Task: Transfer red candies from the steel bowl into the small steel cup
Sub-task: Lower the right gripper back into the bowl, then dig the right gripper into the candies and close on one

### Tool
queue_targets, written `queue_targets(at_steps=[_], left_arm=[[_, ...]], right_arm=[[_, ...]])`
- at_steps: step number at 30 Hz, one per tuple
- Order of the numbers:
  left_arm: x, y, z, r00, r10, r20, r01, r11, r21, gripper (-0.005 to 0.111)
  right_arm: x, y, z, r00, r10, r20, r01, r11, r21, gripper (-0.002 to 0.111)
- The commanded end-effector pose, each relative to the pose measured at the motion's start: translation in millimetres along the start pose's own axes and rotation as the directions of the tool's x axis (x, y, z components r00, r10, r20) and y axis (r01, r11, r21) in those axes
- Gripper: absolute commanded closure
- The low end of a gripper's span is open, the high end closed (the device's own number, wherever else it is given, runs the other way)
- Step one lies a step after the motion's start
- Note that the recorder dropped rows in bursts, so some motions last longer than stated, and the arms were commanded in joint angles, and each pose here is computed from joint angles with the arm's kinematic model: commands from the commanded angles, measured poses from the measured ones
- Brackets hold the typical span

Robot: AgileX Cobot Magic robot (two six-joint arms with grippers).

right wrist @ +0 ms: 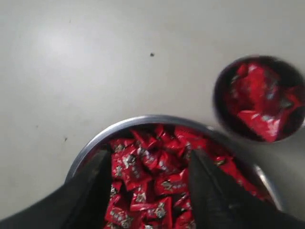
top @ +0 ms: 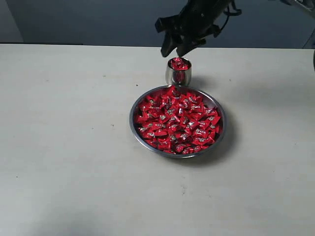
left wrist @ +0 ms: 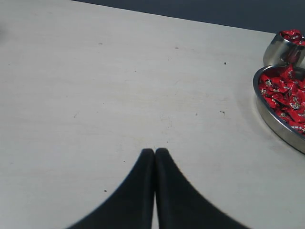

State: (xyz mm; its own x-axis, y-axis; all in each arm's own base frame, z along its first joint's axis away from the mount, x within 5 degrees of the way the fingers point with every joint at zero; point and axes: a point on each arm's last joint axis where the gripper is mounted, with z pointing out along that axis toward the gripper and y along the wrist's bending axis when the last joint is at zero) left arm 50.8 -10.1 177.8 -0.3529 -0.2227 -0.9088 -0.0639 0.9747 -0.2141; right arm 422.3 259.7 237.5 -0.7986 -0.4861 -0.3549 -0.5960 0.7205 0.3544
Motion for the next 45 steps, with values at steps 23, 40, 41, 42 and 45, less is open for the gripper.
queue_targets(at_steps=[23, 40, 41, 42, 45], left_arm=[[-1, 0.2, 0, 1.000, -0.002, 0.010, 0.002, 1.000, -0.004, 0.106], [-1, 0.2, 0, 1.000, -0.002, 0.010, 0.002, 1.000, -0.004, 0.106], [-1, 0.2, 0, 1.000, -0.002, 0.010, 0.002, 1.000, -0.004, 0.106], [-1, 0.2, 0, 1.000, -0.002, 0.010, 0.002, 1.000, -0.004, 0.106], [-1, 0.2, 0, 1.000, -0.002, 0.010, 0.002, 1.000, -0.004, 0.106]], right_arm=[[71, 17, 108, 0.965, -0.022, -0.263, 0.035, 0.998, 0.046, 0.060], [51, 33, 43, 0.989, -0.062, -0.132, 0.081, 0.986, 0.146, 0.108], [49, 36, 33, 0.991, -0.071, -0.112, 0.088, 0.985, 0.149, 0.108], [48, 38, 26, 0.992, -0.076, -0.097, 0.090, 0.984, 0.151, 0.108], [42, 41, 6, 0.996, -0.089, -0.023, 0.092, 0.982, 0.164, 0.108]])
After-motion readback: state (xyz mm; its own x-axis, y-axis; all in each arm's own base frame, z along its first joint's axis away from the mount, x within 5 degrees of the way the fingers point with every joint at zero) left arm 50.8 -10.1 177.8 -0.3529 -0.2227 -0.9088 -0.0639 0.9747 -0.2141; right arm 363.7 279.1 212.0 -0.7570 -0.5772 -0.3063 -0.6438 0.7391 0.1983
